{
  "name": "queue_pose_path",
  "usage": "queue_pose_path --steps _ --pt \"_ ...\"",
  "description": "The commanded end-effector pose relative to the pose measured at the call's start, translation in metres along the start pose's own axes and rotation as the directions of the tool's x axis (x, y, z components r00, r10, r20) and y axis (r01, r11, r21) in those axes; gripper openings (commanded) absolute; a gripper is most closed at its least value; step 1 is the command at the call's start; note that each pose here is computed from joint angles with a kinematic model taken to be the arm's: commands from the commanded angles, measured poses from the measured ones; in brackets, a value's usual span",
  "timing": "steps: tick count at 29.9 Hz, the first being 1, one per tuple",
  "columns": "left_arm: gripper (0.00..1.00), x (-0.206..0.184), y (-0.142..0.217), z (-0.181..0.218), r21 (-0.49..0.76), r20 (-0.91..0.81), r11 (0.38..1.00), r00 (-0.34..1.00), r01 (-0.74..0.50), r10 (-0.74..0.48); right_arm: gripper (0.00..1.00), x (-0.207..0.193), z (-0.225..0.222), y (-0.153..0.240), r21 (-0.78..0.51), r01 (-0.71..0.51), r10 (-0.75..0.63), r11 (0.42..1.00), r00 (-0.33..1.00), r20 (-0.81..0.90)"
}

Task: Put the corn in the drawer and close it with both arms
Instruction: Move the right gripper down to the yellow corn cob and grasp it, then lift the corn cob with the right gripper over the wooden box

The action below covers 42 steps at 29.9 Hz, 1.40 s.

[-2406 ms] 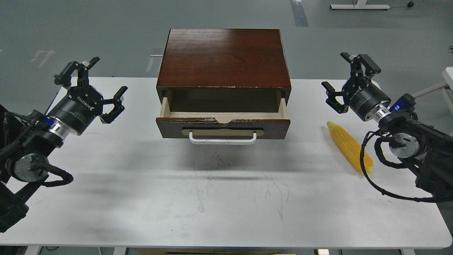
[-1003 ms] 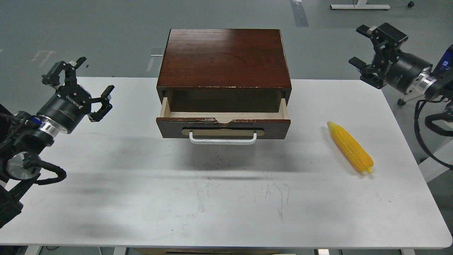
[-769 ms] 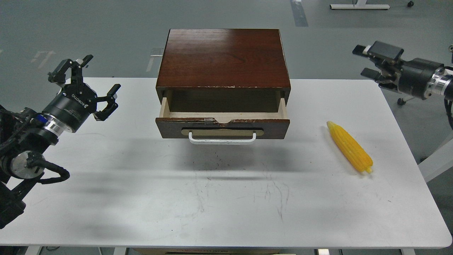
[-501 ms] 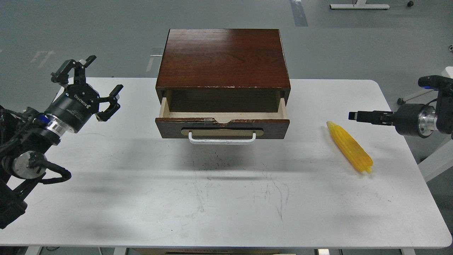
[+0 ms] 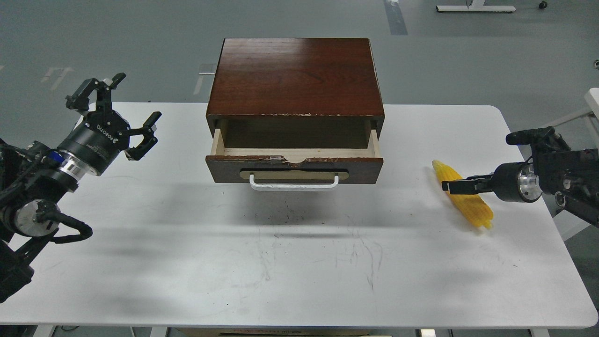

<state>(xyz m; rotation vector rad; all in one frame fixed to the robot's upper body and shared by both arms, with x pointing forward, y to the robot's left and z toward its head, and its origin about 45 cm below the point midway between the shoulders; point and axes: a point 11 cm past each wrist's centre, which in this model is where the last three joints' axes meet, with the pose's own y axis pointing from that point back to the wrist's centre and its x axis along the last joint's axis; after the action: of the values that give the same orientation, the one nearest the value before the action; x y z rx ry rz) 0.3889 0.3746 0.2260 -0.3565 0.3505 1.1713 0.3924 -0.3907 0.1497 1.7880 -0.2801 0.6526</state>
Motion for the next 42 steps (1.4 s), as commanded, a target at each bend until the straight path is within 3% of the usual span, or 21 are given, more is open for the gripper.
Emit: queue_pose_path --steps 1,6,10,11,14,17,19,23,29,32,34,35,37,42 --pt "0.99 0.000 0.000 0.000 0.000 0.000 1.000 1.000 0.000 0.000 1.00 -0.007 0.000 -0.003 -0.006 0.022 -0.022 1.000 1.000 -0.008" --pt "0.99 0.001 0.001 0.001 0.002 0.005 1.000 1.000 -0.003 0.003 0.91 -0.012 0.000 -0.005 -0.006 0.039 -0.039 0.999 0.999 -0.012" --pt "0.99 0.001 0.001 0.002 0.001 0.007 1.000 1.000 -0.002 0.002 0.68 -0.017 0.004 -0.003 -0.015 0.055 -0.056 0.998 0.998 -0.016" --pt "0.99 0.002 0.002 0.002 0.002 0.008 1.000 1.000 -0.004 0.004 0.57 -0.018 0.005 -0.003 -0.020 0.063 -0.064 0.998 0.998 -0.021" --pt "0.99 0.002 0.001 0.003 0.001 0.010 1.000 1.000 -0.004 0.004 0.36 -0.020 0.006 -0.003 -0.024 0.071 -0.072 0.997 0.997 -0.026" --pt "0.99 0.003 0.002 0.004 -0.001 0.010 1.000 1.000 -0.005 0.005 0.25 -0.020 0.006 -0.002 -0.024 0.071 -0.072 0.997 0.997 -0.025" --pt "0.99 0.003 0.002 0.004 0.001 0.014 1.000 1.000 -0.005 0.005 0.10 -0.013 0.004 -0.001 -0.022 0.057 -0.057 0.998 0.998 -0.030" --pt "0.99 0.003 0.002 0.005 0.000 0.014 1.000 1.000 -0.006 0.006 0.08 0.027 -0.007 0.007 -0.007 -0.014 0.014 1.000 0.998 -0.063" --pt "0.99 0.003 0.002 0.007 -0.007 0.014 1.000 1.000 -0.006 0.006 0.09 0.134 -0.048 0.052 0.049 -0.190 0.196 0.981 0.964 -0.182" --pt "0.99 0.003 0.001 0.007 -0.007 0.013 1.000 1.000 -0.006 0.006 0.09 0.197 -0.085 0.083 0.091 -0.292 0.305 0.952 0.915 -0.265" --pt "0.99 0.001 0.000 0.007 -0.008 0.012 1.000 1.000 0.000 0.000 0.09 0.235 -0.132 0.094 0.150 -0.321 0.354 0.935 0.869 -0.346" --pt "0.99 0.001 0.000 0.007 -0.008 0.012 1.000 1.000 0.000 0.000 0.09 0.235 -0.133 0.094 0.151 -0.321 0.354 0.935 0.868 -0.347" --pt "0.99 -0.004 -0.001 0.009 -0.010 0.012 1.000 1.000 0.017 -0.017 0.09 0.260 -0.179 0.101 0.190 -0.318 0.370 0.929 0.818 -0.441" --pt "0.99 -0.003 0.000 0.014 -0.010 0.025 1.000 0.999 0.019 -0.019 0.09 0.268 -0.268 0.087 0.292 -0.246 0.374 0.924 0.739 -0.561"
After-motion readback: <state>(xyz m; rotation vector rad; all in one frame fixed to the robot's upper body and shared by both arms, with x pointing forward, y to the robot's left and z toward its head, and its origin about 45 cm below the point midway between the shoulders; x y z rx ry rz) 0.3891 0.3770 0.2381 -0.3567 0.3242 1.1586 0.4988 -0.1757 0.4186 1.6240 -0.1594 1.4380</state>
